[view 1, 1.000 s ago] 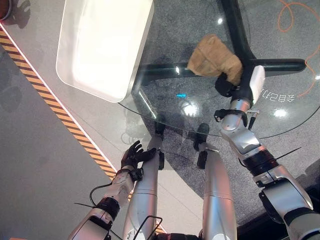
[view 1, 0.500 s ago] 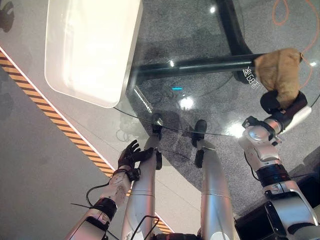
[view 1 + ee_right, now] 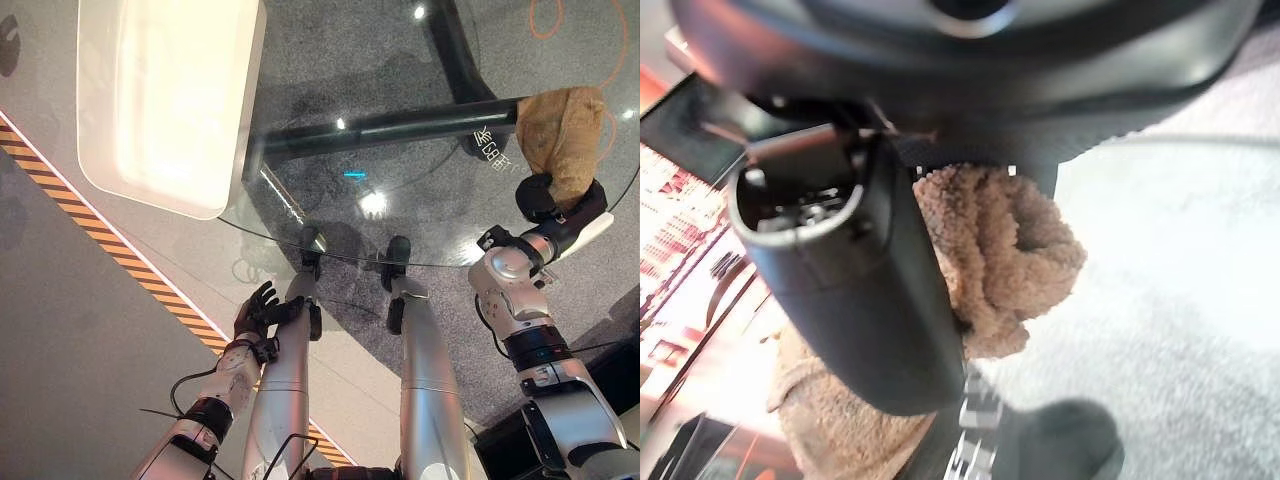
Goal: Wipe the table with a cloth and put it in the basket.
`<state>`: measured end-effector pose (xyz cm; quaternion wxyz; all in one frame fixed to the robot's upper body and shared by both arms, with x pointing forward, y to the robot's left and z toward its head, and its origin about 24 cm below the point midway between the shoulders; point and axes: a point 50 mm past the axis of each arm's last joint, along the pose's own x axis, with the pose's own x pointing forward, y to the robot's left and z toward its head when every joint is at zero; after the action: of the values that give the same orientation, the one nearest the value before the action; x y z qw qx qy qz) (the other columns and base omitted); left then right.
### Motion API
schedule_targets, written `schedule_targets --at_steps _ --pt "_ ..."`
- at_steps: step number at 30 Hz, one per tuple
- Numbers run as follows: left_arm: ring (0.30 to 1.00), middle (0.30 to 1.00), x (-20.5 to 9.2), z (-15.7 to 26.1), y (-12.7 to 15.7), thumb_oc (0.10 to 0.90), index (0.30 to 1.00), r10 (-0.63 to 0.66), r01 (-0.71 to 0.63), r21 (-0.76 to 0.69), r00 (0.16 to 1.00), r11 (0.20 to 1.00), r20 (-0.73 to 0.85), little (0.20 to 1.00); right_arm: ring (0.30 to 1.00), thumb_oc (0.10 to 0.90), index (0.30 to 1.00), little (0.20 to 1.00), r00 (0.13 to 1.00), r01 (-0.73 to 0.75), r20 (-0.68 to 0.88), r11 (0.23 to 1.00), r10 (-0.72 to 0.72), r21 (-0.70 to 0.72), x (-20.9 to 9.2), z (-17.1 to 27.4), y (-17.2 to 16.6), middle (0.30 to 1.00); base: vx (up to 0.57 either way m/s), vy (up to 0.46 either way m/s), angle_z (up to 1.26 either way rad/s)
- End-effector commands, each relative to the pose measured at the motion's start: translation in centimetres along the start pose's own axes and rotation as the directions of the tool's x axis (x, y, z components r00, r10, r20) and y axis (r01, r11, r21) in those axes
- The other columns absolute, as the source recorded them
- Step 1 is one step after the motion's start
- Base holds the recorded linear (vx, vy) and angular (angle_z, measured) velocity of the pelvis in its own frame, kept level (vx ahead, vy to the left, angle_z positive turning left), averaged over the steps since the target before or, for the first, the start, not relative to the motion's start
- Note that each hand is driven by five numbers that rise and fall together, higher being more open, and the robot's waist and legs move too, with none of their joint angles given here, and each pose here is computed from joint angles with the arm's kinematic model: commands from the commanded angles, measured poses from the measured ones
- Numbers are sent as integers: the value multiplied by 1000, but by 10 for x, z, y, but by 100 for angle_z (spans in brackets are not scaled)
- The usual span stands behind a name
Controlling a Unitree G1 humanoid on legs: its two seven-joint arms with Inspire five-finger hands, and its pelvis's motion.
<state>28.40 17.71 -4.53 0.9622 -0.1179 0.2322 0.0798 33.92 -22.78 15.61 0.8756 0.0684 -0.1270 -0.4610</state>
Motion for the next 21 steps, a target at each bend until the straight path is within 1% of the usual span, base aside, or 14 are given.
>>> schedule_targets --at_steps 1,4,6,11,14,16,17,19,20,21 --pt "900 900 -30 -72 5 800 900 48 -52 -12 976 999 -213 900 300 100 300 200 957 -77 283 996 63 40 -4 48 2 300 3 35 0" --pt "900 900 -30 -73 4 800 900 50 -55 -15 976 998 -213 900 300 100 300 200 929 -169 325 984 180 -60 -15 51 15 300 4 22 0" --pt "900 900 -30 -73 3 800 900 47 -51 -17 976 999 -212 900 300 100 300 200 916 -211 323 970 240 -121 -19 50 21 300 0 0 0" --pt "900 900 -29 -73 1 800 900 35 -37 -6 977 999 -211 900 300 100 300 200 893 -335 238 917 382 -215 -32 35 31 300 0 0 0" --pt "900 900 -29 -73 1 800 900 38 -41 -6 977 999 -212 900 300 100 300 200 855 -434 182 862 485 -262 -46 22 37 300 0 0 0" --pt "900 900 -31 -75 2 800 900 41 -43 -7 976 999 -213 900 300 100 300 200 807 -513 154 806 570 -296 -60 16 41 300 0 0 0" --pt "900 900 -31 -75 2 800 900 41 -43 -8 976 999 -213 900 300 100 300 200 801 -523 147 798 580 -300 -63 15 42 300 0 0 0" --pt "900 900 -31 -76 2 800 900 41 -44 -7 976 999 -213 900 300 100 300 200 771 -570 114 759 626 -314 -71 9 45 300 0 0 0" --pt "900 900 -31 -76 2 800 900 41 -44 -7 976 999 -213 900 300 100 300 200 771 -570 114 759 626 -314 -71 9 45 300 0 0 0" --pt "900 900 -31 -76 2 800 900 40 -41 -5 977 999 -211 900 300 100 300 200 727 -622 93 709 681 -331 -82 5 48 300 0 0 0"
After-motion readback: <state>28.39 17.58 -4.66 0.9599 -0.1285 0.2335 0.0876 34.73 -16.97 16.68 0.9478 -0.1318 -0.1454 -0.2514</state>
